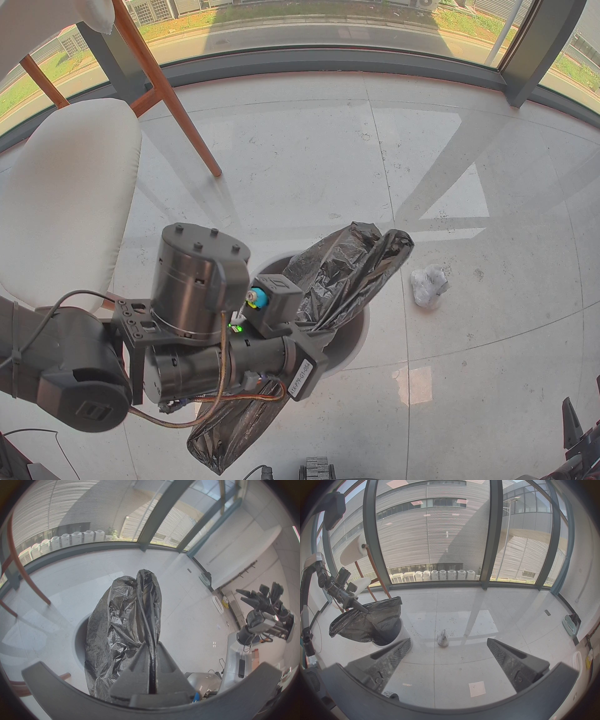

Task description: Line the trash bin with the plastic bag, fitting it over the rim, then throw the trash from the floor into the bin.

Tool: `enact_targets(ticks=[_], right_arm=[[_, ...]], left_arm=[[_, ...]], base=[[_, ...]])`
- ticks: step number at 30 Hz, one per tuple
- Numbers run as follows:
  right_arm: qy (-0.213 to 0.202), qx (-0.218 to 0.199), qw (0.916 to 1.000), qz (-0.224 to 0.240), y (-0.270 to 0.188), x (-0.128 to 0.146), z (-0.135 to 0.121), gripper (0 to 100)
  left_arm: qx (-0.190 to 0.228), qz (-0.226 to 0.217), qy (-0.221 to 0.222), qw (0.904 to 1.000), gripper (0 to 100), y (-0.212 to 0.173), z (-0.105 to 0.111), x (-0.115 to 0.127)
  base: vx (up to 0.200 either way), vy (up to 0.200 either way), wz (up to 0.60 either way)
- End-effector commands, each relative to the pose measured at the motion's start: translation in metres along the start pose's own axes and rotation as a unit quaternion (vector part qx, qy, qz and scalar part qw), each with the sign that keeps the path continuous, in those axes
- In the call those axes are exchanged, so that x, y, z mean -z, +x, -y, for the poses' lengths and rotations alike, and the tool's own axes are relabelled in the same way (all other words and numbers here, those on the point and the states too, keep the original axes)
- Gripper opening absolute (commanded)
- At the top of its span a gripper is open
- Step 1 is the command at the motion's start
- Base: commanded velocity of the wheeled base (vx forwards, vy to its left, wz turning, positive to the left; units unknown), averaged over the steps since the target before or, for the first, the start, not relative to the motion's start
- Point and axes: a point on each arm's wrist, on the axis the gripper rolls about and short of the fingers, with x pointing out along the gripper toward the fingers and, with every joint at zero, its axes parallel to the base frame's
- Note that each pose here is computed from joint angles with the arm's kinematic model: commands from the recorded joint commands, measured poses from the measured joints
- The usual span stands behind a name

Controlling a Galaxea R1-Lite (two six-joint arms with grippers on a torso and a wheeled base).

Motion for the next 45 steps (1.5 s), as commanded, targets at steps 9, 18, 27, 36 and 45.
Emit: enact_targets(ticks=[9, 18, 27, 36, 45], right_arm=[[0.07, -0.113, 0.9909, -0.018, 0.03, -0.083, -0.003, 100], [0.223, -0.25, 0.9175, -0.215, 0.105, -0.123, -0.049, 100], [0.275, -0.252, 0.8716, -0.318, 0.173, -0.128, -0.087, 100], [0.275, -0.257, 0.8596, -0.346, 0.208, -0.129, -0.108, 100], [0.288, -0.246, 0.8546, -0.355, 0.233, -0.131, -0.121, 100]], left_arm=[[-0.008, 0.007, 0.046, 0.9989, 0, 0.0, 0.011, -0.004], [-0.014, -0.012, 0.055, 0.9983, 0, 0.0, 0.029, 0.007], [-0.017, -0.011, 0.038, 0.9991, 0, -0.002, 0.028, 0.007], [-0.018, 0.005, 0.033, 0.9993, 0, -0.001, 0.028, 0.007], [-0.019, 0.007, 0.035, 0.9992, 0, -0.001, 0.028, 0.007]], base=[[0.0, 0.0, 0.0], [0.0, 0.0, 0.0], [0.0, 0.0, 0.0], [0.0, 0.0, 0.0], [0.0, 0.0, 0.0]])
